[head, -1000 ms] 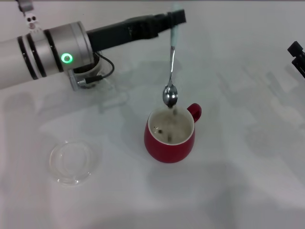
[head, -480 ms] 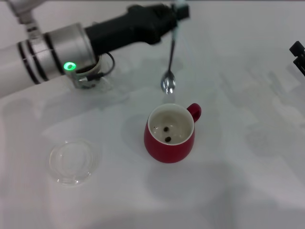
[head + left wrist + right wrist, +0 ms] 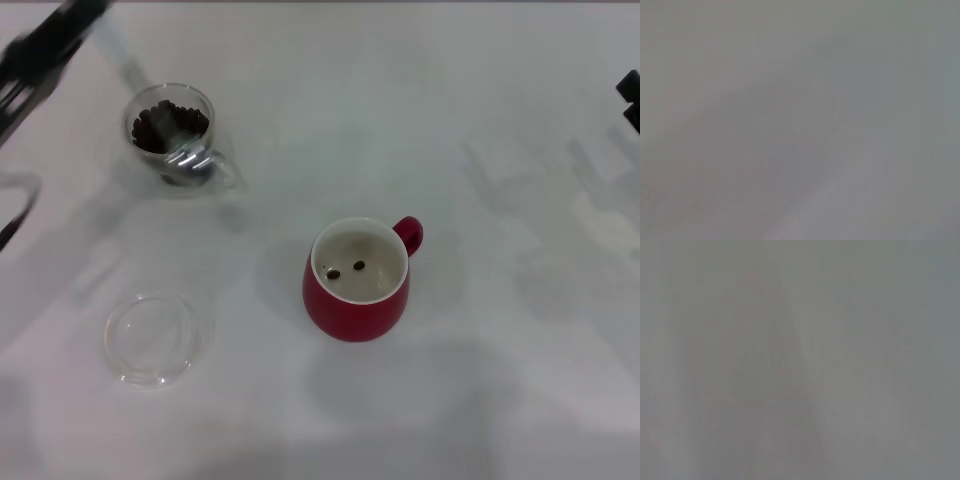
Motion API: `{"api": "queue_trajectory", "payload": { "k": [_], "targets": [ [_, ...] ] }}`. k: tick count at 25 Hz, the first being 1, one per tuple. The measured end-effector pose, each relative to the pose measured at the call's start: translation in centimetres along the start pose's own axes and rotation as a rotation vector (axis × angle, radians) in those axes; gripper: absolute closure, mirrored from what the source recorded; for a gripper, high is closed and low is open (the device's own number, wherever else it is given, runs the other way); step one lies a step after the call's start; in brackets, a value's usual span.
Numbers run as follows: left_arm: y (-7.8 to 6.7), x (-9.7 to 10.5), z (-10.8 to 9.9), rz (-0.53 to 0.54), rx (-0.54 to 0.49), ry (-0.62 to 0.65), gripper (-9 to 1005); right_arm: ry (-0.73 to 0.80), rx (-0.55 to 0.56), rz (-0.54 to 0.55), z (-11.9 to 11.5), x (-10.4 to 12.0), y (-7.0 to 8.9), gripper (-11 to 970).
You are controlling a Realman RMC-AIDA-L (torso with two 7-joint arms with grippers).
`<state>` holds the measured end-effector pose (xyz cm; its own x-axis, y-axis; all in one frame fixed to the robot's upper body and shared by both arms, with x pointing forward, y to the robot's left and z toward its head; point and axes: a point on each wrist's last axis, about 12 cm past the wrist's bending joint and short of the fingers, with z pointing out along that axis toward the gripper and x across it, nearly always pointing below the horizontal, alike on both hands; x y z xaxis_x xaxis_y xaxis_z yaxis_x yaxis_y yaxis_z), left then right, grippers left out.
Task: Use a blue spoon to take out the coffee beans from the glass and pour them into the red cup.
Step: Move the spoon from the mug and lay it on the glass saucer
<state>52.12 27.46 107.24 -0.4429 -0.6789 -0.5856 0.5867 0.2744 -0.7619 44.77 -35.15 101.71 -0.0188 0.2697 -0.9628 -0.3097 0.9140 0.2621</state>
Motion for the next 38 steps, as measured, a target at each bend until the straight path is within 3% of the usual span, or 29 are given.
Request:
{"api": "queue_trajectory", "payload": {
  "k": [3, 6, 8, 10, 15, 21, 38],
  "targets": [
    [0.4, 0.5, -5.1, -0.089, -0.121, -0.094, 862, -0.011, 0.010, 0.001, 0.1, -0.1, -0.1, 299],
    [0.3, 1.5, -9.2, -0.111, -0.222, -0.162, 862, -0.016, 0.011, 0.000, 0.3, -0.2, -0.1, 299],
    [0.1, 1.7, -11.6, -0.118, -0.278, -0.191, 863, -0.018, 0.015, 0.001, 0.4, -0.3, -0.2, 299],
    [0.0, 1.8, -12.4, -0.116, -0.301, -0.195, 863, -0.020, 0.016, 0.002, 0.6, -0.3, -0.2, 299],
    [0.4, 2.0, -13.1, -0.103, -0.354, -0.156, 864, -0.025, 0.007, 0.009, 0.9, -0.3, 0.0, 299],
    [2.0, 2.5, -12.9, -0.110, -0.480, -0.070, 863, -0.027, -0.002, 0.018, 1.3, -0.2, 0.3, 299],
    [3.3, 4.7, -8.3, -0.064, -0.463, 0.148, 862, -0.035, -0.009, 0.027, 1.5, -0.2, 0.6, 299]
  ]
}}
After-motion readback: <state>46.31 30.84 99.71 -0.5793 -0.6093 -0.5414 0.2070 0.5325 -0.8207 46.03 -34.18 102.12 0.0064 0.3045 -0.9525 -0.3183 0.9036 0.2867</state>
